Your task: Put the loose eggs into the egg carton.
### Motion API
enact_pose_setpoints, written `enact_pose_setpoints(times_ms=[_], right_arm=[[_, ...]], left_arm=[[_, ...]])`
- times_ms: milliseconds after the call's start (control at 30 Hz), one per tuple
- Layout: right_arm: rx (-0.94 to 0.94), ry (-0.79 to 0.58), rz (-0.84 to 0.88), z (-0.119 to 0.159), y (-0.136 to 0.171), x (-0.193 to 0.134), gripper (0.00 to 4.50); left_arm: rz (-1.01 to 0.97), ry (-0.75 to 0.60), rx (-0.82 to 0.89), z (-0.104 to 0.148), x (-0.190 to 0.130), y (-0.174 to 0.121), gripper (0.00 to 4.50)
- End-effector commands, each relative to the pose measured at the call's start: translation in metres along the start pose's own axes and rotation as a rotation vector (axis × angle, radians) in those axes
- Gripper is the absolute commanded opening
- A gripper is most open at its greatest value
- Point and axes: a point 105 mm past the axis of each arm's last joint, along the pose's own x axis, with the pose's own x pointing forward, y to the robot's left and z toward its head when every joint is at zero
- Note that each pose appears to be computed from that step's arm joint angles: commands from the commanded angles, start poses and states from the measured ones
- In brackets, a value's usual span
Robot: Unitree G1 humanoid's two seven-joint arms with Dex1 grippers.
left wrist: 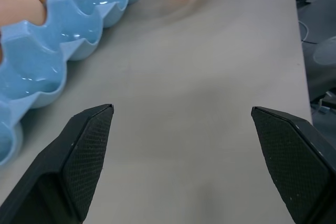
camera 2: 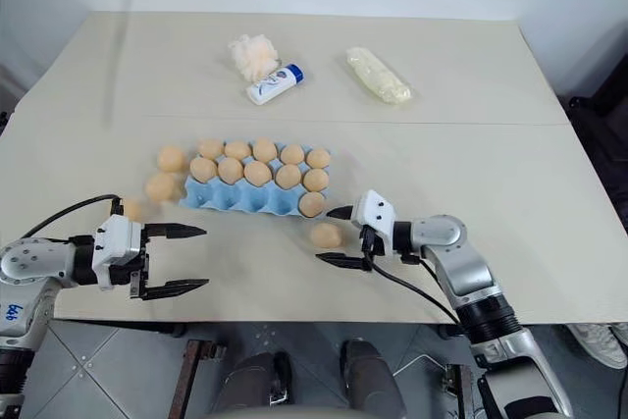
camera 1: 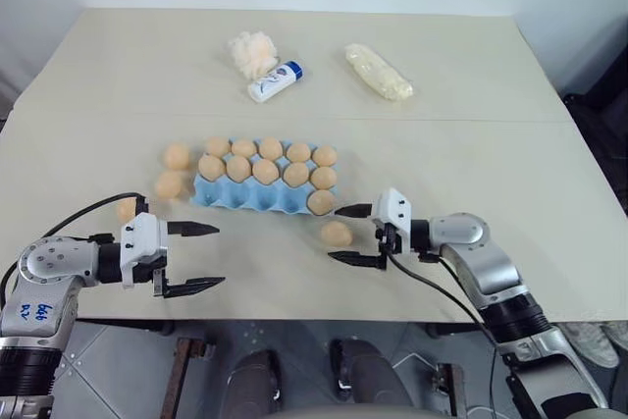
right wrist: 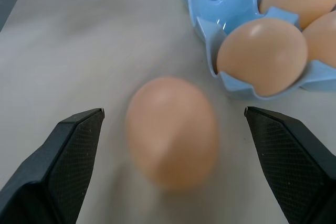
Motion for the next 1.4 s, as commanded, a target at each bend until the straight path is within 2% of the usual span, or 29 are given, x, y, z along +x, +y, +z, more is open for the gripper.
enact_pose_setpoints(times_ms=[33,67,167,300,333,467,567,633,900,1133,1300,1400], right_arm=[[-0.017,-0.023,-0.013,0.004,0.003,0.007,4.5],[-0.014,-0.024,-0.023,0.004,0.003,0.009,4.5],[0.002,-0.032,-0.026,0.004,0.005,0.009,3.9],[0.007,-0.036,0.01,0.005,0.012,-0.001,2.56],[0.011,-0.044,0.029,0.007,0.014,-0.005,2.38],[0.05,-0.126,0.096,0.034,0.017,-0.013,2.38],[0.041,-0.207,0.077,0.065,0.006,-0.003,2.38],[0.002,-0.21,0.051,0.077,-0.003,0.008,2.38],[-0.078,-0.16,-0.024,0.085,-0.029,0.053,2.38],[-0.111,-0.192,-0.063,0.093,-0.037,0.075,4.47],[-0.114,-0.226,-0.065,0.097,-0.035,0.054,4.47],[-0.139,-0.284,-0.058,0.095,-0.032,0.021,4.47]], left_arm=[[0.048,0.009,0.023,0.002,-0.008,0.004,4.47],[0.053,0.009,0.021,0.001,-0.008,0.004,4.47],[0.063,0.014,0.022,0.0,-0.009,0.004,4.5],[0.074,0.017,0.014,-0.002,-0.012,0.002,4.5],[0.079,0.017,0.014,-0.002,-0.013,0.002,4.5],[0.136,-0.007,-0.008,-0.001,-0.017,0.007,4.5],[0.178,-0.017,-0.028,-0.002,-0.019,0.009,4.5],[0.194,-0.017,-0.041,-0.004,-0.02,0.009,4.5],[0.211,-0.004,-0.06,-0.009,-0.019,0.005,4.5],[0.223,-0.018,-0.064,-0.007,-0.015,0.003,4.5],[0.317,-0.032,-0.079,-0.006,-0.024,0.007,4.5],[0.531,-0.059,-0.104,-0.007,-0.05,0.019,4.5]])
